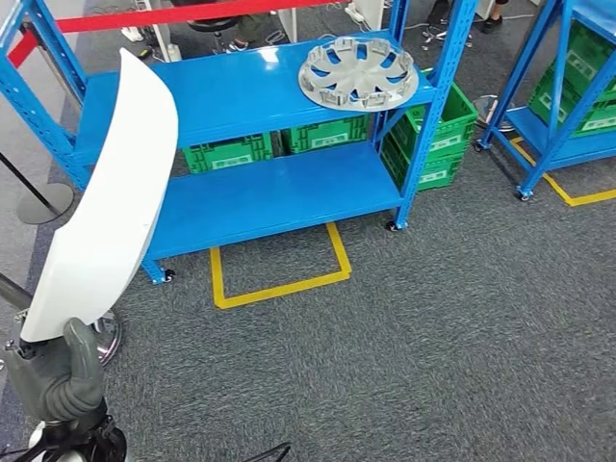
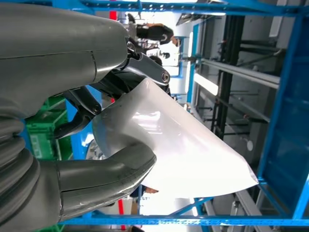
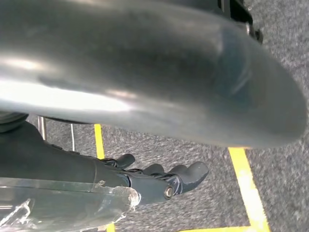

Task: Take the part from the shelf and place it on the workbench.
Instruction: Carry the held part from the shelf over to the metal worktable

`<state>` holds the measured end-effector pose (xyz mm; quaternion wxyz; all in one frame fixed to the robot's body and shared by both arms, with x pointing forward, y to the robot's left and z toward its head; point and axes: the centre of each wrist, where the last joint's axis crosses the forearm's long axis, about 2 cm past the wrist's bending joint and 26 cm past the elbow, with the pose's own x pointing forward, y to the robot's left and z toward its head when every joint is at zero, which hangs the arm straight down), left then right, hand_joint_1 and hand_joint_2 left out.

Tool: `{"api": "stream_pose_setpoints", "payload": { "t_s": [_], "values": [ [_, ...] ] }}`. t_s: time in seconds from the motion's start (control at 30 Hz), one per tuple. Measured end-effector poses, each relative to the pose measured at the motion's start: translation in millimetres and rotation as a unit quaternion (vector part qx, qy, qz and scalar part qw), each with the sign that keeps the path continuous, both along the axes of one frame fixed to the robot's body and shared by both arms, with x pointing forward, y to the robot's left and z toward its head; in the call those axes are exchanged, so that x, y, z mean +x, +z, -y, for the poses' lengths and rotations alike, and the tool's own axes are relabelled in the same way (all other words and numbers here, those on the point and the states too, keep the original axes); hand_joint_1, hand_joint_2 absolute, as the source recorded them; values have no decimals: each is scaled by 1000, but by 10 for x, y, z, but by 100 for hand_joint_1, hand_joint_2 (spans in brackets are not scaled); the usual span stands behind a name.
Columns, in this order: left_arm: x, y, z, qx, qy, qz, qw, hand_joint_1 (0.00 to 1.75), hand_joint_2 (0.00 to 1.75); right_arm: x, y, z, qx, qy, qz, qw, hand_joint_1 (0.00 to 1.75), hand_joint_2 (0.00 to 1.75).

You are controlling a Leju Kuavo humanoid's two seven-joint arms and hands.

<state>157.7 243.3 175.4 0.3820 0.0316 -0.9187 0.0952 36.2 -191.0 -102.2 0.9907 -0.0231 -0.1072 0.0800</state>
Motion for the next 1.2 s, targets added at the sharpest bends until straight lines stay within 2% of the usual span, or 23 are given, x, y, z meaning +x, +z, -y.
{"api": "stream_pose_setpoints", "payload": {
  "t_s": [1.2],
  "values": [
    [6,-125,44,-5,7,-27,1000,175,175,-22,-3,10,-6,-9,2,1000,0,0]
  ]
}}
